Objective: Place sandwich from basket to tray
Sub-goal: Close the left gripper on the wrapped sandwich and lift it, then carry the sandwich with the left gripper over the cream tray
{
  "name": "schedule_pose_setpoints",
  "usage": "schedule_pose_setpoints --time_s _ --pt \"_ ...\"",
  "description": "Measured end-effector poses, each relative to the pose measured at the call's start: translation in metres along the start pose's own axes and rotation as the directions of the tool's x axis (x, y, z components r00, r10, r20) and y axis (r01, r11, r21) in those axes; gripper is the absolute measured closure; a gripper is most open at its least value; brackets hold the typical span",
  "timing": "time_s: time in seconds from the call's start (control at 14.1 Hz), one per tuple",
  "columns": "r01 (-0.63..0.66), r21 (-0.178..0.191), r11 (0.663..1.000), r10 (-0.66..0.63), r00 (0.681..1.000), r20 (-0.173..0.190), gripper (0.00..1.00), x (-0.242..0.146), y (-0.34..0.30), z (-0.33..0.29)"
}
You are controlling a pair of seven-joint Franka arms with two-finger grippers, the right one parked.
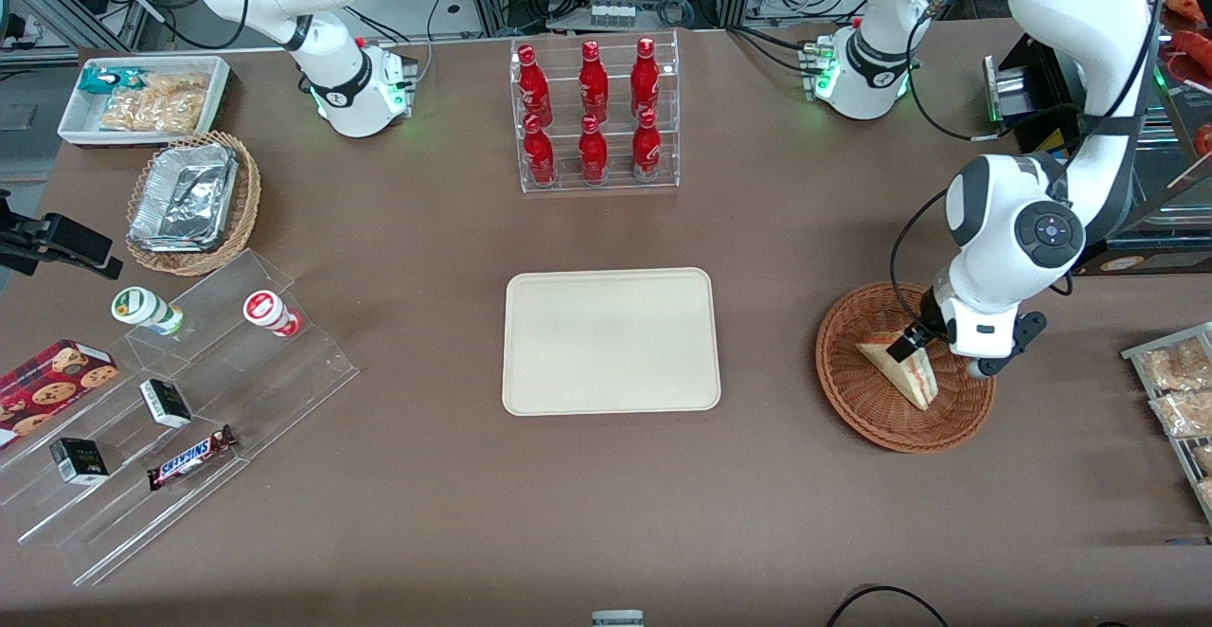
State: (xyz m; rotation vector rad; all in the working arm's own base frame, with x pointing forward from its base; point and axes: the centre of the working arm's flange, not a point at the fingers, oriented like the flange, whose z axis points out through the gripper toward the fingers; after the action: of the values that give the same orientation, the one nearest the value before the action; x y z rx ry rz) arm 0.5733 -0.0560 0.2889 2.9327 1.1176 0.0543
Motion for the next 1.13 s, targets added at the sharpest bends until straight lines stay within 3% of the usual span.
schedule_pose_setpoints --time_s 0.57,0.92,1.13 --pt "0.074 0.021 0.997 -0.074 0.997 0.026 0.04 -0.001 0.0 0.031" --pt "0.105 0.018 0.994 -0.106 0.994 0.023 0.56 0.002 0.003 0.032" --pt "0.038 0.019 0.999 -0.038 0.999 0.025 0.8 0.004 0.006 0.028"
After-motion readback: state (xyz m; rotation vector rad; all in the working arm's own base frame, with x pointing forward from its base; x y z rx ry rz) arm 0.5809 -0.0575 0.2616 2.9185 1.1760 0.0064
